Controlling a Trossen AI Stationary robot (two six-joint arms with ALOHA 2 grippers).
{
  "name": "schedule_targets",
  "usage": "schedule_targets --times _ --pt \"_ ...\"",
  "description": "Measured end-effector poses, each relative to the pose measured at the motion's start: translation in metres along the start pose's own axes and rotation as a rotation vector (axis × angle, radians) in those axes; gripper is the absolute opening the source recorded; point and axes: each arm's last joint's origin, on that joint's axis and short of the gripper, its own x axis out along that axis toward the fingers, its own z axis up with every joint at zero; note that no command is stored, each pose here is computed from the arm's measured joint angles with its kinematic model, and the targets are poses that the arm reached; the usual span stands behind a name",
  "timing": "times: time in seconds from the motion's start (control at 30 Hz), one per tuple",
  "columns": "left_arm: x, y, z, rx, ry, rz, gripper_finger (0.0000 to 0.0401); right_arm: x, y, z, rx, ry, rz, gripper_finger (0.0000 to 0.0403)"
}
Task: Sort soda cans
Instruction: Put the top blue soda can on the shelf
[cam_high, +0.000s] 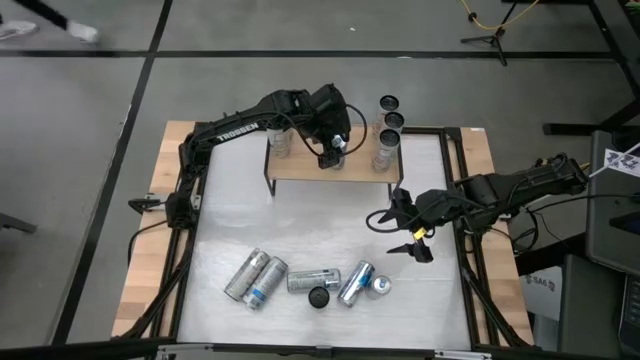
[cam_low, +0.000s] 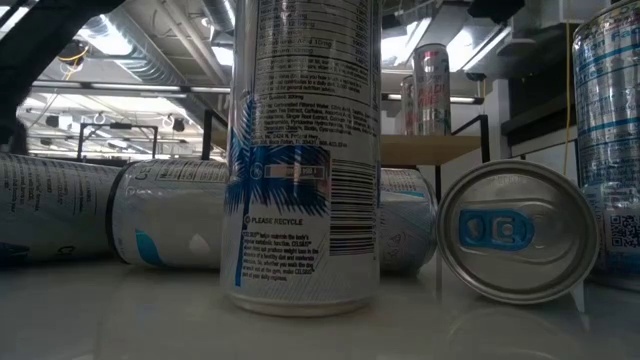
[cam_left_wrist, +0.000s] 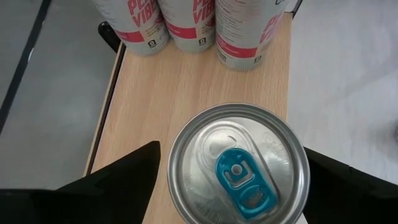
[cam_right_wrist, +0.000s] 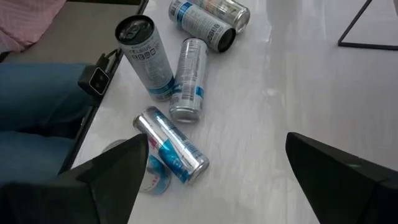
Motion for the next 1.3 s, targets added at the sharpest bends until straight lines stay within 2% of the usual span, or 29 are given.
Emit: schedule_targets --times 0.2,0.53,0.87,1.07,1.3 --pt "0.000 0.000 0.000 0.006 0.003 0.000 0.0330 0.000 0.000 0.000 0.000 0.001 0.000 0.0376" --pt "0.000 0.001 -0.001 -0.017 0.017 0.033 0.0370 0.000 0.000 0.000 -0.006 -0.004 -0.001 0.0376" --pt "-0.011 -0.003 0.001 -0.019 -0.013 0.049 0.0367 0.000 -0.001 0.006 -0.076 -0.064 -0.055 0.0376" --pt "-0.012 -0.009 0.003 -0.006 -0.019 0.039 0.0367 -0.001 -0.004 0.008 -0.072 -0.080 -0.129 0.0376" --pt "-0.028 -0.011 0.009 -0.001 -0.069 0.041 0.0367 -0.021 -0.021 0.030 -0.031 -0.160 -0.170 0.0376"
